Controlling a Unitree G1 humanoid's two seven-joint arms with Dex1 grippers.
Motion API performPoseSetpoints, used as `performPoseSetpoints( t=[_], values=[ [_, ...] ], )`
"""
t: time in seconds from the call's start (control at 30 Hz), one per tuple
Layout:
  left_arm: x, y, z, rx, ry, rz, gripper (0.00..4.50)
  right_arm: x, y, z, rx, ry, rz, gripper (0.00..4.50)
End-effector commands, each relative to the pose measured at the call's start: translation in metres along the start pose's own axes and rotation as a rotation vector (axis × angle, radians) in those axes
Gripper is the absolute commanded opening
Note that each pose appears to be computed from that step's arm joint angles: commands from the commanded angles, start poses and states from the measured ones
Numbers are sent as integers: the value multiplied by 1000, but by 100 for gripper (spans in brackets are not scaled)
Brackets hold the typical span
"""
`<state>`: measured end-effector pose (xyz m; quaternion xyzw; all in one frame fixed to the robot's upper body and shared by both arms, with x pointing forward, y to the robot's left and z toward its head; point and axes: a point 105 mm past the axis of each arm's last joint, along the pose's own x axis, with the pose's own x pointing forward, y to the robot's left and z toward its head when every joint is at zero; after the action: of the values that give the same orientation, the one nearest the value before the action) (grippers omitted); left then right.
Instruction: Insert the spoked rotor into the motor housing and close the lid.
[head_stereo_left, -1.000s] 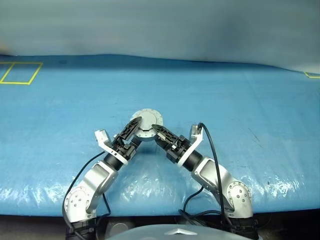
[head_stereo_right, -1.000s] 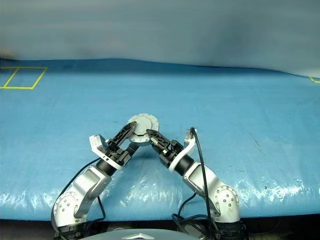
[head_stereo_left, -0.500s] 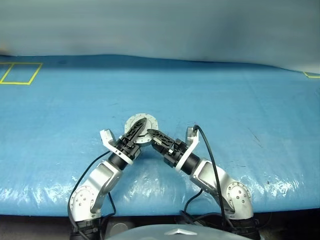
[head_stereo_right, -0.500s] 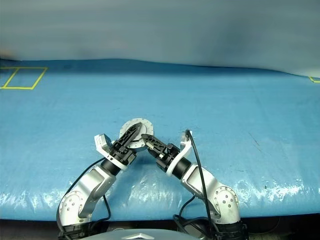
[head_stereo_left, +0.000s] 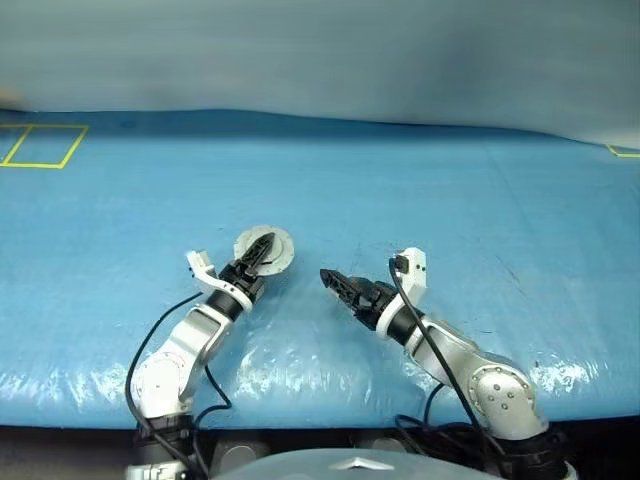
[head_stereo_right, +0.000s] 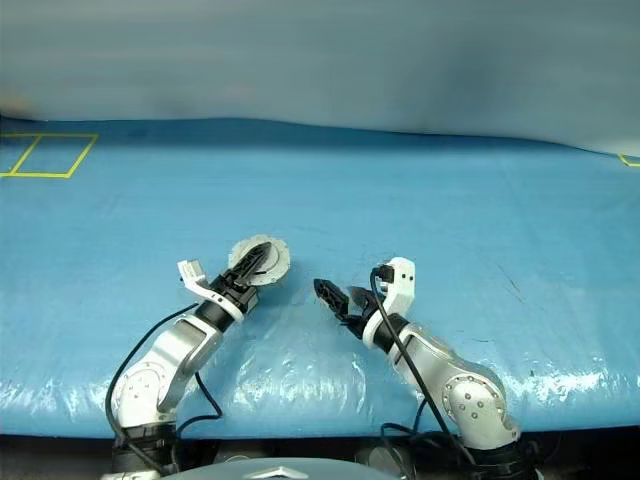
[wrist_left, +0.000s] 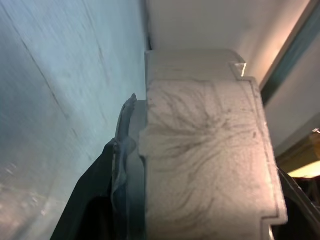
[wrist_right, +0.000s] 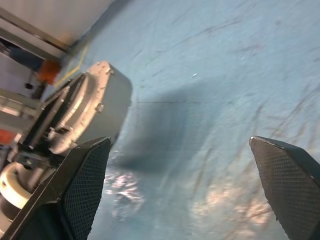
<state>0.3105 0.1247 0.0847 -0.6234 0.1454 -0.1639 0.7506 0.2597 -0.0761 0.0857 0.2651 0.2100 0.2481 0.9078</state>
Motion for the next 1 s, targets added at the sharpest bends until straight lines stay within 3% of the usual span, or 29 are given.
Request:
performPoseSetpoints(
  t=[0.03,0.2,0.33,0.47,0.67,0.83,1.0],
  values=[
    [17,-11,25,75,-32,-37,238,-3,8,11,-209,-61,4,450],
    [48,-9,49,142,-57,-5,238,-5,1,4,-468,-62,-67,450],
    [70,-5,65,183,-77,45,238,-7,-3,11,-586,-175,-163,450],
    [95,-18,82,202,-98,27,238,-7,-9,2,-647,-172,-198,450],
    [121,-22,85,210,-101,70,238,-3,-13,-1,-704,-173,-219,450],
    [121,6,76,246,-62,213,238,-1,-12,-6,-702,-168,-222,450],
    [102,44,71,237,-7,334,396,3,-9,-16,-665,-138,-190,450]
  ],
)
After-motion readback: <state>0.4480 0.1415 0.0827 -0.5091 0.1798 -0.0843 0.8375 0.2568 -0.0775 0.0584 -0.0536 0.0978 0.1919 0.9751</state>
